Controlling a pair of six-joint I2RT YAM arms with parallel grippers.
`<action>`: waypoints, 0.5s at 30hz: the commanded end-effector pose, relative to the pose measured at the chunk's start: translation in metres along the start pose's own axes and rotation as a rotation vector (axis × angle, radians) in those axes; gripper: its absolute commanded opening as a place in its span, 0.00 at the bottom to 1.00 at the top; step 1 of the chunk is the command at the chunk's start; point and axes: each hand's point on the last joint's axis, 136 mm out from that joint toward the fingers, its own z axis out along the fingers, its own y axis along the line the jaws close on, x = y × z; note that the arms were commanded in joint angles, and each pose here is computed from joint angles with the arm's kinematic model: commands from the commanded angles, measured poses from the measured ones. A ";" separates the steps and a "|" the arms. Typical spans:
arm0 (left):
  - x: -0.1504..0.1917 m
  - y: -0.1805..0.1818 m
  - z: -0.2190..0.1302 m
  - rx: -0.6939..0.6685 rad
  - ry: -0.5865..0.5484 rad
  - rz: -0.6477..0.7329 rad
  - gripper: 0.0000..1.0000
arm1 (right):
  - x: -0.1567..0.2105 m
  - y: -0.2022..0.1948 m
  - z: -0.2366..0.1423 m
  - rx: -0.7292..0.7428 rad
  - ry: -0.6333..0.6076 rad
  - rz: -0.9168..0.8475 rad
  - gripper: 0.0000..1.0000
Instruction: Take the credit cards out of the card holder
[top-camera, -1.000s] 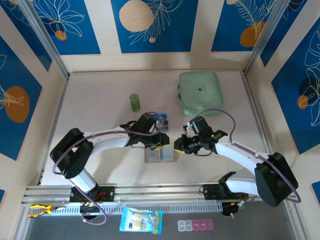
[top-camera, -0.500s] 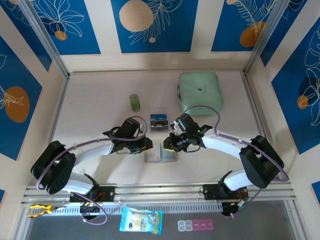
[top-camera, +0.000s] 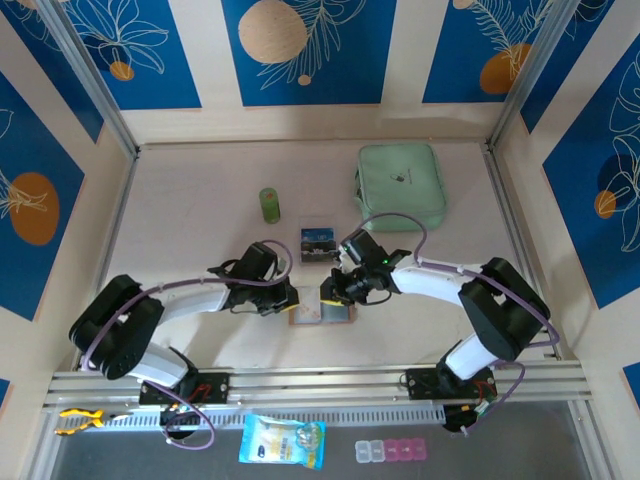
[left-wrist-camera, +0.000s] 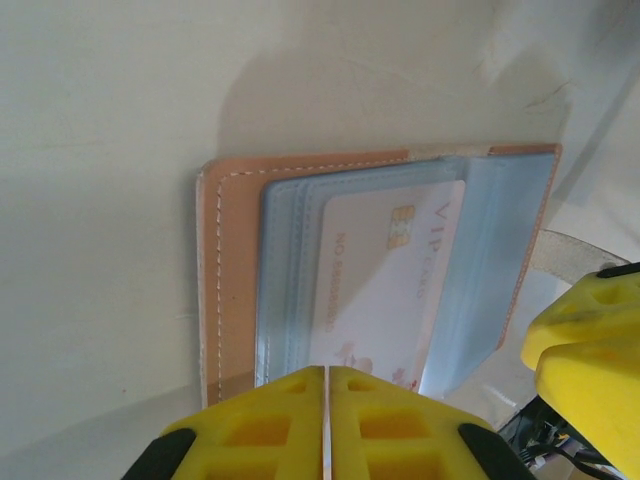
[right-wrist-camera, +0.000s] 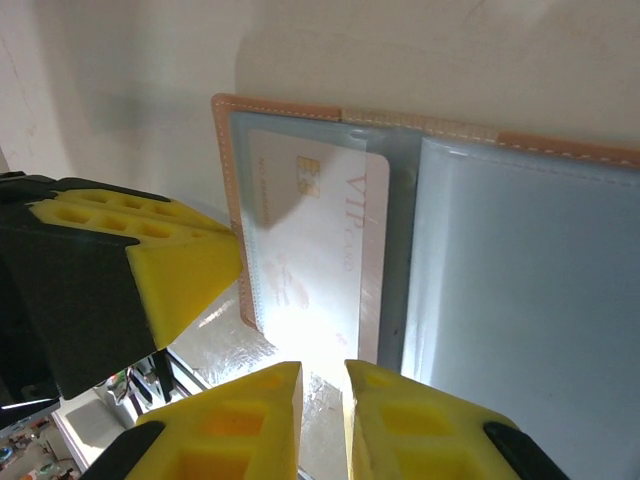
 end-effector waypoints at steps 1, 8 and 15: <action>0.002 0.003 0.004 0.016 0.020 -0.006 0.08 | -0.001 0.010 0.003 -0.025 0.014 -0.002 0.20; 0.005 0.016 0.006 -0.020 0.026 -0.019 0.08 | -0.001 0.008 0.010 -0.026 0.033 0.005 0.20; 0.008 0.021 0.008 -0.033 0.035 -0.027 0.07 | 0.000 0.008 0.015 -0.029 0.047 0.004 0.20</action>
